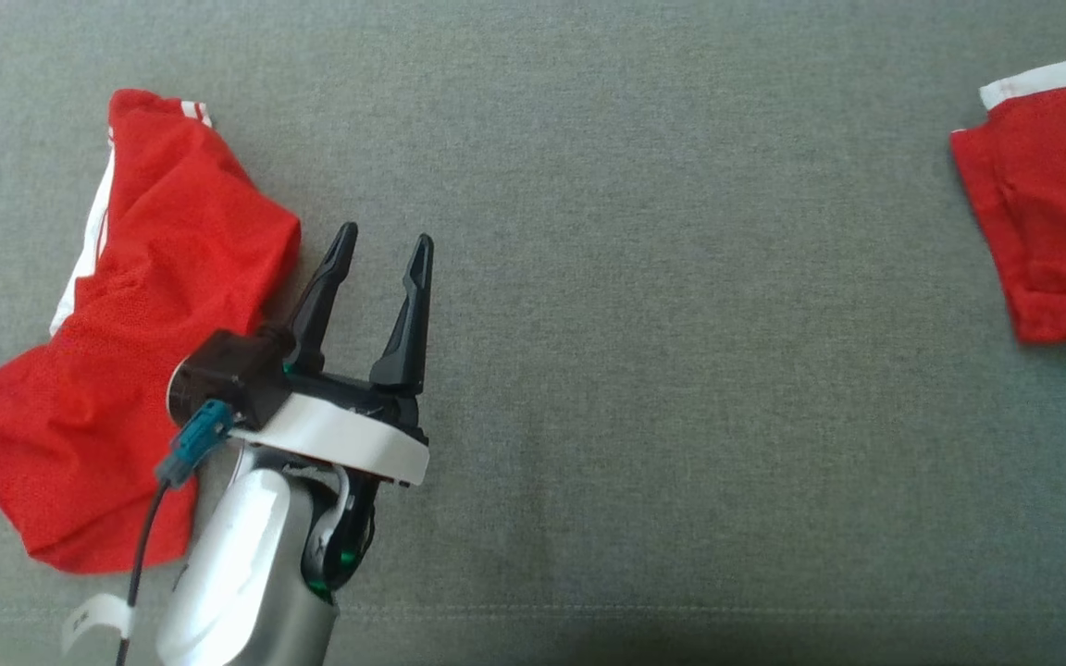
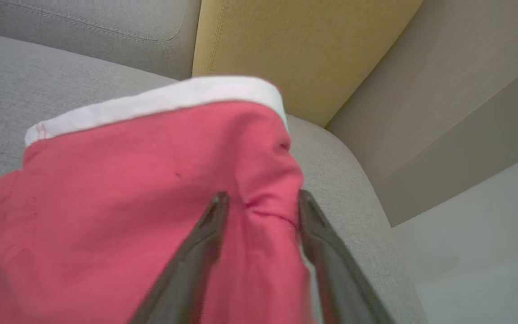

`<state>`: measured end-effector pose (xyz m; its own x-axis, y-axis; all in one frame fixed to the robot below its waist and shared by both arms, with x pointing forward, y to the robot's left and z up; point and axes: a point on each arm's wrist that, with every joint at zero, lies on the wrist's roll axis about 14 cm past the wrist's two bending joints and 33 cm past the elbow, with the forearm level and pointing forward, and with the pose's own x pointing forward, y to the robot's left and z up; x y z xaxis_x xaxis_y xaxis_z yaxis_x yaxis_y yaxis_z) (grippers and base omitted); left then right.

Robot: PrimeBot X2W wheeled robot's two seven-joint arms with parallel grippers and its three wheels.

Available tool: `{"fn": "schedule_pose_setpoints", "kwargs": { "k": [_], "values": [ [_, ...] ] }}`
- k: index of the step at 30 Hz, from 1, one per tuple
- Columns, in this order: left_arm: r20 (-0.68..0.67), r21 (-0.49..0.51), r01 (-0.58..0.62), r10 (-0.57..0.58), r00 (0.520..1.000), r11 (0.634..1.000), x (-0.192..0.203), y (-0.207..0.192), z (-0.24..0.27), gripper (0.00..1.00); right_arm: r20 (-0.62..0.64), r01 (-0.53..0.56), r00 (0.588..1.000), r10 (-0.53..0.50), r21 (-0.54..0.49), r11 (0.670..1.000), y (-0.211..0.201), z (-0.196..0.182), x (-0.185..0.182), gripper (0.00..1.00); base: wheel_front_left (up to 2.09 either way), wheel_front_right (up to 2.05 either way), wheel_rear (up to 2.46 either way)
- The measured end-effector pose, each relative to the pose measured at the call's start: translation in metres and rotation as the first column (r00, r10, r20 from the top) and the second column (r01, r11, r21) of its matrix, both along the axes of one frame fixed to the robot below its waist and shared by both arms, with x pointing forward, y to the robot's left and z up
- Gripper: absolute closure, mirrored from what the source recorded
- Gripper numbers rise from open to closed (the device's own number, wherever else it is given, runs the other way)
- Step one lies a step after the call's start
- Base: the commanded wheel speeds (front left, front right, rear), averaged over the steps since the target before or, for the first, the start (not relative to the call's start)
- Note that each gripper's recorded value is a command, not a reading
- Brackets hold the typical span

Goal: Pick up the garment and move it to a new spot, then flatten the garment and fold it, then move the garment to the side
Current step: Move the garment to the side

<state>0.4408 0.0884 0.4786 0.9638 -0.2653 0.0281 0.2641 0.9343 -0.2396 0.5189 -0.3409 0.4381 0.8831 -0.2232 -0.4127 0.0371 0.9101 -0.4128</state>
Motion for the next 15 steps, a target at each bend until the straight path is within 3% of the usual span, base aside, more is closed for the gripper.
{"fn": "schedule_pose_setpoints", "kwargs": {
  "k": [8, 15],
  "values": [
    [0.038, -0.001, 0.007, -0.007, 0.999, 1.0, -0.004, -0.003, 0.016, 0.0, 0.102, -0.036, 0.994, 0.032, 0.041, 0.999, 0.026, 0.026, 0.001, 0.0, 0.0, 0.0, 0.0],
    [0.11, -0.011, -0.016, 0.017, 0.994, 1.0, -0.016, 0.002, 0.045, 0.0, 0.291, -0.183, 0.947, 0.135, 0.146, 0.972, 0.098, 0.068, 0.0, 0.0, 0.0, 0.0, 0.0]
  ]
}}
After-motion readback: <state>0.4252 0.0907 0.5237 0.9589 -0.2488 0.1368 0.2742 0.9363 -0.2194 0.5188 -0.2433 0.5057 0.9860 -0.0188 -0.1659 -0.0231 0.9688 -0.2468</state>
